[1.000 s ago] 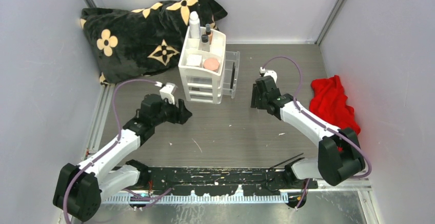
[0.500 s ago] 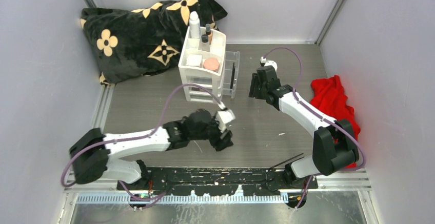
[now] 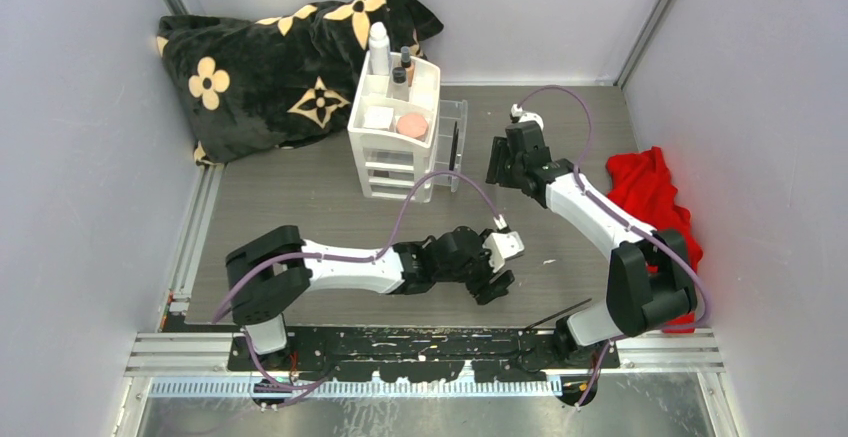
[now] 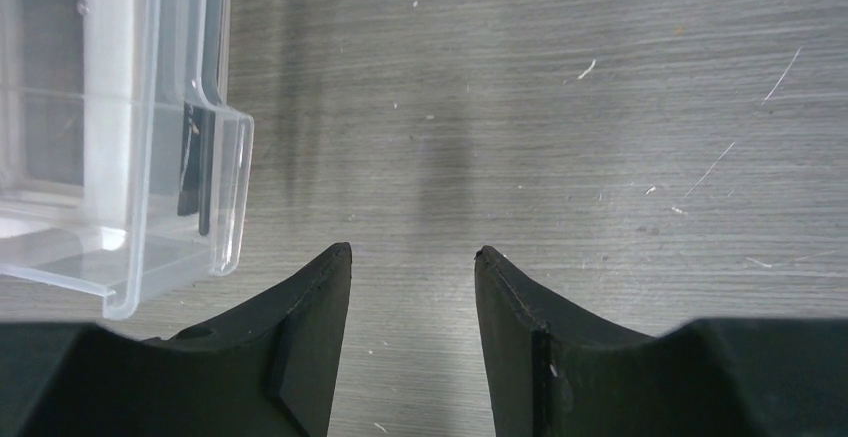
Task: Organize the makeup
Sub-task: Move the makeup brush to the center of the board.
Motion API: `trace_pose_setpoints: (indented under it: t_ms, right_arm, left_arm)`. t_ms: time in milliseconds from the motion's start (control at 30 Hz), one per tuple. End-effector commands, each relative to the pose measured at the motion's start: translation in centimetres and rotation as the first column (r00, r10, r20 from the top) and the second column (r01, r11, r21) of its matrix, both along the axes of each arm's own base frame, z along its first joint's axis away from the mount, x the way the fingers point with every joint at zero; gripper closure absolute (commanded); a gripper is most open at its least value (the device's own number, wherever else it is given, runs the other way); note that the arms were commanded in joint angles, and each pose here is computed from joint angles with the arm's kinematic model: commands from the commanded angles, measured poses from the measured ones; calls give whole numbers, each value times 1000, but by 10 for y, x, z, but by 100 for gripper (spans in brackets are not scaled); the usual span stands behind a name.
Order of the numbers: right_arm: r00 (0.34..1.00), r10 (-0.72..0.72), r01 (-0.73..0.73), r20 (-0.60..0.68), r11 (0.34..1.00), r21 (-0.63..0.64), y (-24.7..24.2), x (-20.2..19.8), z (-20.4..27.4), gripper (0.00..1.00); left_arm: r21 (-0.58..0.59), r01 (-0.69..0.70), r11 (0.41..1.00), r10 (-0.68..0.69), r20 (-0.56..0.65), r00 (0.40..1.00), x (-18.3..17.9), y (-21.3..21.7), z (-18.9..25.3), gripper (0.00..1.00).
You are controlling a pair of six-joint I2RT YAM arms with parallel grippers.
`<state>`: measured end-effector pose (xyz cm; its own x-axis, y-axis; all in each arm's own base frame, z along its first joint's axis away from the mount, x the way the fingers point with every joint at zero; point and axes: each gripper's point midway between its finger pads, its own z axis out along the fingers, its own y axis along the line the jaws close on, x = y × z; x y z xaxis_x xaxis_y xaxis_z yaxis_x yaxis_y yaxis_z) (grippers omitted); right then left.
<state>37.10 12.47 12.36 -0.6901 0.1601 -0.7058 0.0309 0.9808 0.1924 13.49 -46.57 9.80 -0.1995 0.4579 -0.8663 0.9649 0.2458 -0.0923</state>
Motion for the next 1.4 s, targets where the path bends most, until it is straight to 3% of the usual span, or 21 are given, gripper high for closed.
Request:
trace_pose_setpoints:
  t_ms: [0,267,633,1367]
  right_arm:
    - [993,-5,0,121,999,43,2,23,46,46]
    - [985,-25,17,170,999,43,-9,36,71,45]
    - [984,-18,12,179,999,30,-21,34,84,44]
    - [980,-19,13,197,999,32,-30,26,92,44]
  left_arm:
    - [-177,-74,982,76,8,997,9,-41,34,34]
    - [-192,17,981,-18,-4,1000,-33,-78,24,35]
    - [-175,120,977,-126,-26,992,-69,-96,6,36]
    - [-51,135,990,-131,62,989,-55,-109,-42,36]
